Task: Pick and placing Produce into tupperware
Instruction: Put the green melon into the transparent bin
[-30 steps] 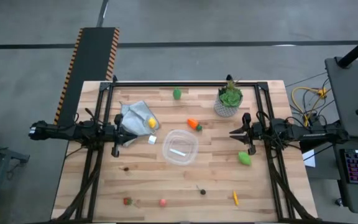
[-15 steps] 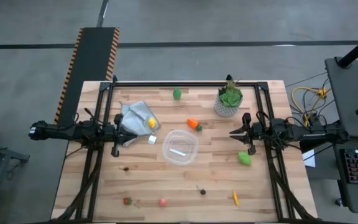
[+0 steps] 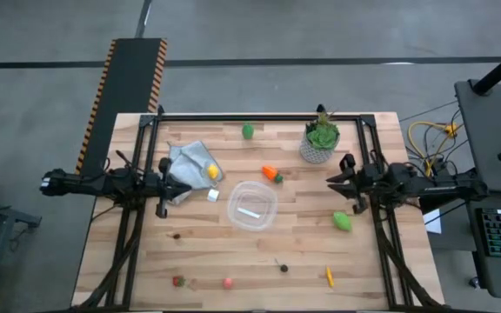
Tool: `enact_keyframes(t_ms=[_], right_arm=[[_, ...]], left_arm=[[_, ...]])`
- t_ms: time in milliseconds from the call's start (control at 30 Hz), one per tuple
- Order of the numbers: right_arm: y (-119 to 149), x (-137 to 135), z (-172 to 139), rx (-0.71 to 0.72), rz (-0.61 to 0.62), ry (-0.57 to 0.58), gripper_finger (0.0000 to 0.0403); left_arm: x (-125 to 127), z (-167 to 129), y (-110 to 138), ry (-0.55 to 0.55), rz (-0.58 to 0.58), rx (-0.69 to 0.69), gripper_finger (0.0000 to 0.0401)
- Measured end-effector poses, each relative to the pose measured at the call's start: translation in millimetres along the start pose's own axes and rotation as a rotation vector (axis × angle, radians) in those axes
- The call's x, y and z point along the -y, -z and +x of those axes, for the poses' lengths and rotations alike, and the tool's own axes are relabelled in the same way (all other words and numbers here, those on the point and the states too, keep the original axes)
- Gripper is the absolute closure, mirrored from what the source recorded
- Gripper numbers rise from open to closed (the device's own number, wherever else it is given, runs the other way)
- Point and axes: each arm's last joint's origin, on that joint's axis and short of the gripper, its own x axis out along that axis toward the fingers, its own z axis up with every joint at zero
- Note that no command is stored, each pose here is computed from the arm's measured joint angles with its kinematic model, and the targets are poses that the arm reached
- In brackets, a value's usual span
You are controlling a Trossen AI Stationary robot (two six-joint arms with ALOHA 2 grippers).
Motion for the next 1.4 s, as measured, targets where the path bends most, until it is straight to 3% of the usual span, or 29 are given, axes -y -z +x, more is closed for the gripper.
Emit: enact_keyframes(t_ms=[100,267,367,433,533,700,867,967,1100,1200,1400], right_arm=[[-22.4,-7.1,3.6,-0.036,0.008,-0.079,0.0281],[-72.7,-17.7,18.6,-0.217,-0.040,-0.044,0.0213],[-100.1,-21.4,30.2,-0.418,-0.062,0.067,0.0188],[-113.6,-21.3,36.1,-0.600,-0.036,0.203,0.0182],[-132.1,-22.1,43.8,-0.840,0.093,0.393,0.0179],[-154.4,-27.8,71.5,-1.094,0.309,0.542,0.0179],[-168.3,-36.8,104.2,-1.350,0.499,0.621,0.0179],[-172.6,-50.6,128.5,-1.399,0.552,0.582,0.0179],[-169.8,-72.8,143.6,-1.376,0.441,0.603,0.0180],[-154.5,-88.6,140.0,-1.403,0.334,0.623,0.0184],[-123.2,-102.2,130.0,-1.492,0.242,0.584,0.0188]], left_arm=[[-0.1,0.0,-0.1,-0.002,0.004,0.002,0.0401],[-0.6,0.0,-0.3,-0.019,0.007,0.003,0.0401],[-0.6,0.0,-0.4,-0.020,0.008,0.004,0.0401],[-0.6,0.0,-0.4,-0.020,0.008,0.004,0.0401],[-0.6,0.0,-0.4,-0.021,0.009,0.004,0.0401],[-0.8,0.0,-1.4,-0.025,0.007,0.014,0.0401],[-0.8,0.0,-1.4,-0.028,0.039,0.014,0.0401],[-1.1,-0.1,-1.4,-0.037,0.055,0.014,0.0401],[-2.1,-0.1,-1.6,-0.074,0.056,0.014,0.0401],[-2.2,0.2,-1.4,-0.076,0.057,0.011,0.0401],[-2.1,0.8,0.5,-0.076,0.056,-0.009,0.0401]])
